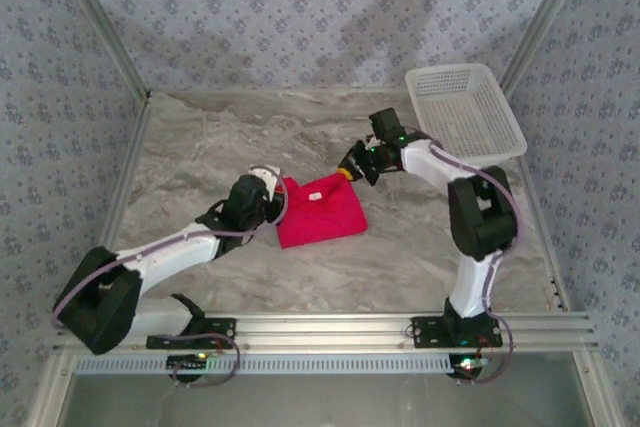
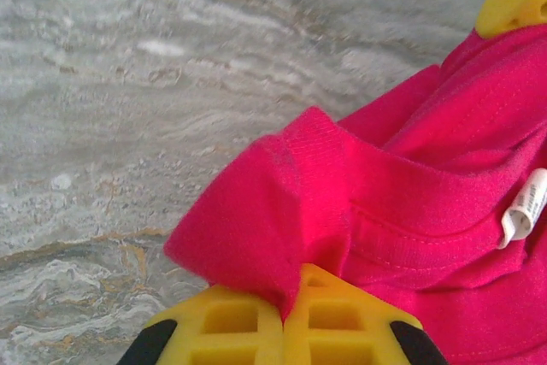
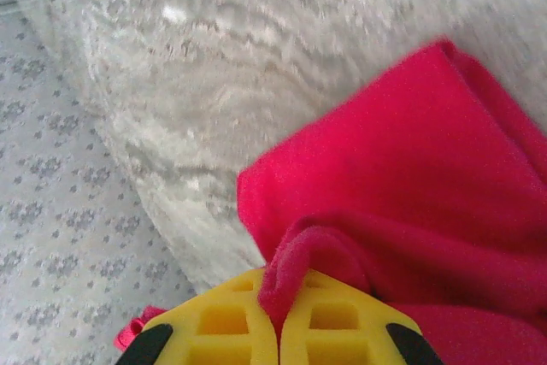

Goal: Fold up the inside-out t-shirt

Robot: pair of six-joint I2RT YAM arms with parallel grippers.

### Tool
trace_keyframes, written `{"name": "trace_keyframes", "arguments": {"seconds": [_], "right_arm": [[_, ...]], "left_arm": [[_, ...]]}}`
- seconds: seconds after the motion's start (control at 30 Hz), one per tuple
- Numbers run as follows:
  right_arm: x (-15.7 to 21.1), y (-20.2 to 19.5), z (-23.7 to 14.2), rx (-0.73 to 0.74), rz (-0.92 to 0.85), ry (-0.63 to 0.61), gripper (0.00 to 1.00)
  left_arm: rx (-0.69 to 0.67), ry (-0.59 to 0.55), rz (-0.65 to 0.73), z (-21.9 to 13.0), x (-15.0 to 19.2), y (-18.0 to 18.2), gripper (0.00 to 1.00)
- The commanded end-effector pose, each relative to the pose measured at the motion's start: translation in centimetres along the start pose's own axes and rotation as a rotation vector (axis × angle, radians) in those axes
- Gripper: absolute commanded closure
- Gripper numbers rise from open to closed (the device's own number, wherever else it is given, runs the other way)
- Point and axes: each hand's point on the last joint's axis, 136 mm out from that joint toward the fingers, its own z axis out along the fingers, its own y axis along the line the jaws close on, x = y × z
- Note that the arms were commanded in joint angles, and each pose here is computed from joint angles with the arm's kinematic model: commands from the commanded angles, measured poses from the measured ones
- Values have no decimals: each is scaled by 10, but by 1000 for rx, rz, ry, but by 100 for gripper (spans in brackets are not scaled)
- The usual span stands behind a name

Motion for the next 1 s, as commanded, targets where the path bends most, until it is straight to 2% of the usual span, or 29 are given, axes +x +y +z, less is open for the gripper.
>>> {"name": "trace_keyframes", "arguments": {"seconds": [0.0, 0.07, 0.1, 0.17, 0.23, 0.33, 0.4, 0.43, 0.57, 0.63, 0.7, 0.8, 0.87, 0.97], "right_arm": [[-17, -6, 24, 36, 19, 26, 100], [-26, -11, 37, 54, 42, 43, 96], [-30, -12, 41, 57, 51, 46, 88], [-36, -9, 36, 62, 43, 36, 78], [-35, 0, 19, 75, 1, 16, 63], [-26, 6, -20, 132, -89, -59, 48], [-15, 7, -43, 157, -142, -113, 46], [-9, 7, -49, 160, -160, -124, 47], [30, 4, -46, 144, -194, -95, 55], [48, 6, -34, 106, -212, -64, 59], [65, -1, -14, 88, -196, -20, 61], [69, -19, 12, 103, -157, 6, 64], [65, -48, 31, 153, -110, 15, 67], [53, -67, 52, 196, -75, 8, 68]], "left_arm": [[8, 36, -60, 20, 4, 6, 100], [-24, 79, -100, 33, 14, 21, 100], [-30, 99, -127, 39, 16, 28, 100], [-33, 130, -147, 46, 13, 33, 99], [-28, 150, -137, 46, 0, 28, 88], [-22, 138, -134, 33, -24, 21, 58], [-40, 137, -130, 20, -36, 19, 46], [-46, 135, -132, 13, -40, 18, 44], [-40, 137, -186, -10, -42, 11, 47], [21, 137, -237, -12, -35, -1, 50], [112, 133, -299, -6, -22, -18, 54], [168, 163, -371, 13, 5, -28, 55], [145, 180, -398, 29, 20, -22, 55], [100, 217, -409, 53, 34, -9, 55]]}}
